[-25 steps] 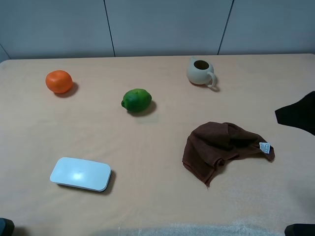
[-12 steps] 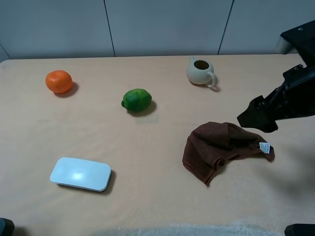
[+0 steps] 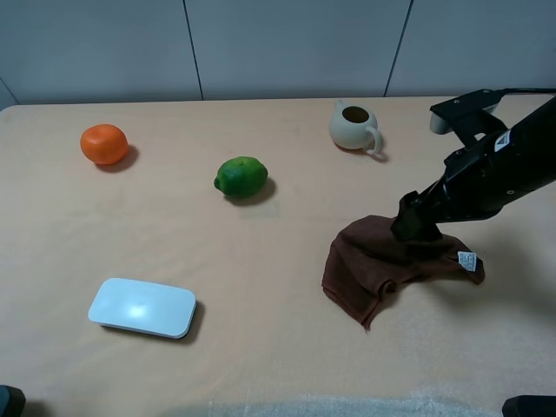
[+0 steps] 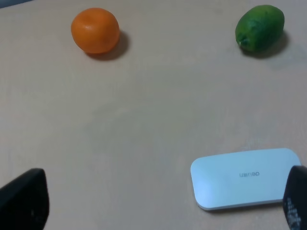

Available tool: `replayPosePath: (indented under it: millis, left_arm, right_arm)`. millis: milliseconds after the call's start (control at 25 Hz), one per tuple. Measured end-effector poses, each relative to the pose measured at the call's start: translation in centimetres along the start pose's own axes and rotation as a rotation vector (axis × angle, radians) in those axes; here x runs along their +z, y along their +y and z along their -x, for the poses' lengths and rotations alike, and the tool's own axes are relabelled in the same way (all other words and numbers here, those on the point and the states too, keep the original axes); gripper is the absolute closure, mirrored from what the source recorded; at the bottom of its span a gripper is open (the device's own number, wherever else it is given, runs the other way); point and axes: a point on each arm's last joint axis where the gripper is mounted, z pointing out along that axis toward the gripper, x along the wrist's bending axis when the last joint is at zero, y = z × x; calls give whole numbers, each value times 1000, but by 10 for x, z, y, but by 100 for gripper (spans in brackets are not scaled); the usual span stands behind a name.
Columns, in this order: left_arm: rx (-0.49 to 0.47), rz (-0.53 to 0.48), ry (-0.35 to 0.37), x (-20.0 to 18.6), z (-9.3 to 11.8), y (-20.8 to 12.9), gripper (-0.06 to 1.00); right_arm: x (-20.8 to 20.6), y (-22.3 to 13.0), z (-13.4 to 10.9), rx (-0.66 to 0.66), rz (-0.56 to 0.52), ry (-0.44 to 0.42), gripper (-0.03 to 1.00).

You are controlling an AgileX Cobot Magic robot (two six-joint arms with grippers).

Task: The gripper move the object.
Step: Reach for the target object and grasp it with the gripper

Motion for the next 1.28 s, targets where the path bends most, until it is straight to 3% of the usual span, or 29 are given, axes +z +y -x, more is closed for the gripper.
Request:
replayPosePath:
  millis: [760, 1280]
  left_arm:
    - [0, 0, 0, 0, 0, 0, -5]
    - [0, 0, 0, 0, 0, 0, -5]
  right_arm:
    - [42, -3, -2, 8, -106, 71, 27]
    - [65, -5, 2, 27, -129, 50, 27]
